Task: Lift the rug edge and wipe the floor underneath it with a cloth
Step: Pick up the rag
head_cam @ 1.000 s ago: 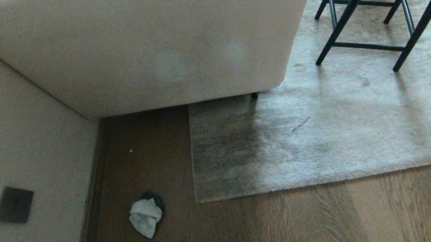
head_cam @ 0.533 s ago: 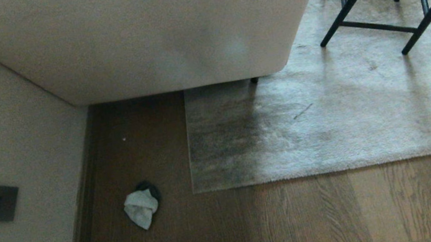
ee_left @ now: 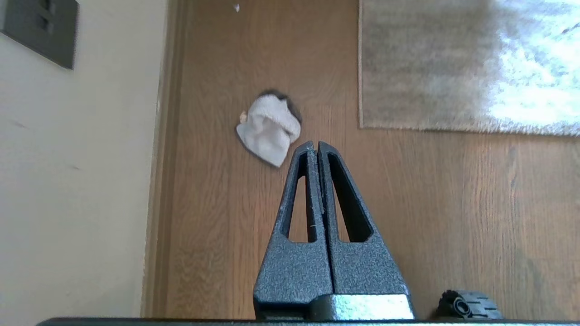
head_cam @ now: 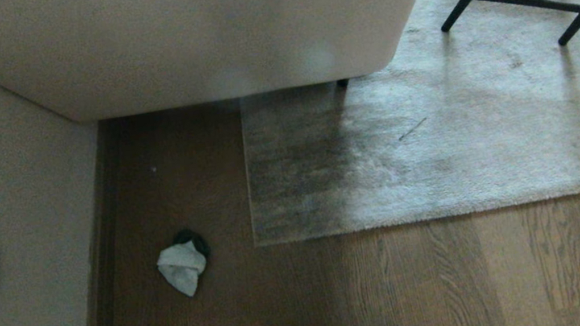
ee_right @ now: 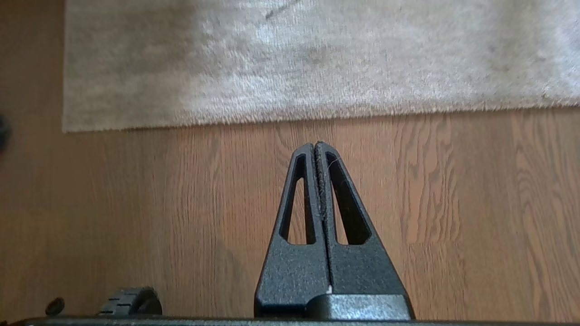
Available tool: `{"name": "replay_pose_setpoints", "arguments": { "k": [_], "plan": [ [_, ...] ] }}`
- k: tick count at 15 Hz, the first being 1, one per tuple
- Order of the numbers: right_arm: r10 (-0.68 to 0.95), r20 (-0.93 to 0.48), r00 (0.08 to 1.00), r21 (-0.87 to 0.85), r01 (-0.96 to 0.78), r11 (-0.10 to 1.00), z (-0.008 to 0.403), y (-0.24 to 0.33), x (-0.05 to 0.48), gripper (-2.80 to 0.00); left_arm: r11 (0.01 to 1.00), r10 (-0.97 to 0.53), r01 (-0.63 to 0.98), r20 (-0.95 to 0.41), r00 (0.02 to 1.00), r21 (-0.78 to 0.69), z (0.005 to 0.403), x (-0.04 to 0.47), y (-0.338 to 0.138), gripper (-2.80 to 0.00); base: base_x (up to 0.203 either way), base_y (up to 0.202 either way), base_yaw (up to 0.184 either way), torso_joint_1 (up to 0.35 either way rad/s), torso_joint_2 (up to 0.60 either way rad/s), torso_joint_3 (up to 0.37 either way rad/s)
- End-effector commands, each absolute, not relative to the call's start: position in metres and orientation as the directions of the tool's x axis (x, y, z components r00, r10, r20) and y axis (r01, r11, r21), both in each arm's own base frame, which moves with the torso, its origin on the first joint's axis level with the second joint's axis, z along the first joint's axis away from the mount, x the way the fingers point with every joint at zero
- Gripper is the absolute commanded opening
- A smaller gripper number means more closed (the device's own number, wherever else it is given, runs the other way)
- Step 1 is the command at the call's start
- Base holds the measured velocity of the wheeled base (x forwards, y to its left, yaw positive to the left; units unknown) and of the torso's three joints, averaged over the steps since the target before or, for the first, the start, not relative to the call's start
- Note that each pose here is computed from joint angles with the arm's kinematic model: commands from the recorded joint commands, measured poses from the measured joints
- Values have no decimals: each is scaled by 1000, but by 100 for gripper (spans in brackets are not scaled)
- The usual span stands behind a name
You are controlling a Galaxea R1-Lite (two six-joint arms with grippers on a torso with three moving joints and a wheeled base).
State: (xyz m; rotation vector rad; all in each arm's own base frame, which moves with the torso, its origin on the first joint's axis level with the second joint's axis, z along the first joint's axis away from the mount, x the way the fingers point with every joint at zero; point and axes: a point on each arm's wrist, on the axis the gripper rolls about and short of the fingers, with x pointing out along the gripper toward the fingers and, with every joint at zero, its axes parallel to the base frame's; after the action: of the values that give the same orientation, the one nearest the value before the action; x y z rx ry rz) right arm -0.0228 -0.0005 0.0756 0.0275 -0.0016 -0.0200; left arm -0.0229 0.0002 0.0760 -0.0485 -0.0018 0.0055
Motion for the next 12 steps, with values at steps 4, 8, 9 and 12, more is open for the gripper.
{"name": "replay_pose_setpoints", "arguments": {
  "k": [4,8,9,12],
  "plan": [
    [-20,0,1000,28,20,999,76,0,-23,-280,999,6,-6,2,1000,-49,76,-23,0,-280,0,0,0,5,2,-194],
    [-20,0,1000,28,20,999,76,0,-23,-280,999,6,-6,2,1000,-49,76,-23,0,-280,0,0,0,4,1,-200],
    [-20,0,1000,28,20,999,76,0,-23,-280,999,6,-6,2,1000,-49,76,-23,0,-280,0,0,0,-2,-2,-193],
    [-20,0,1000,28,20,999,76,0,-23,-280,999,6,-6,2,1000,-49,76,-23,0,-280,0,0,0,4,2,-190]
  ]
}}
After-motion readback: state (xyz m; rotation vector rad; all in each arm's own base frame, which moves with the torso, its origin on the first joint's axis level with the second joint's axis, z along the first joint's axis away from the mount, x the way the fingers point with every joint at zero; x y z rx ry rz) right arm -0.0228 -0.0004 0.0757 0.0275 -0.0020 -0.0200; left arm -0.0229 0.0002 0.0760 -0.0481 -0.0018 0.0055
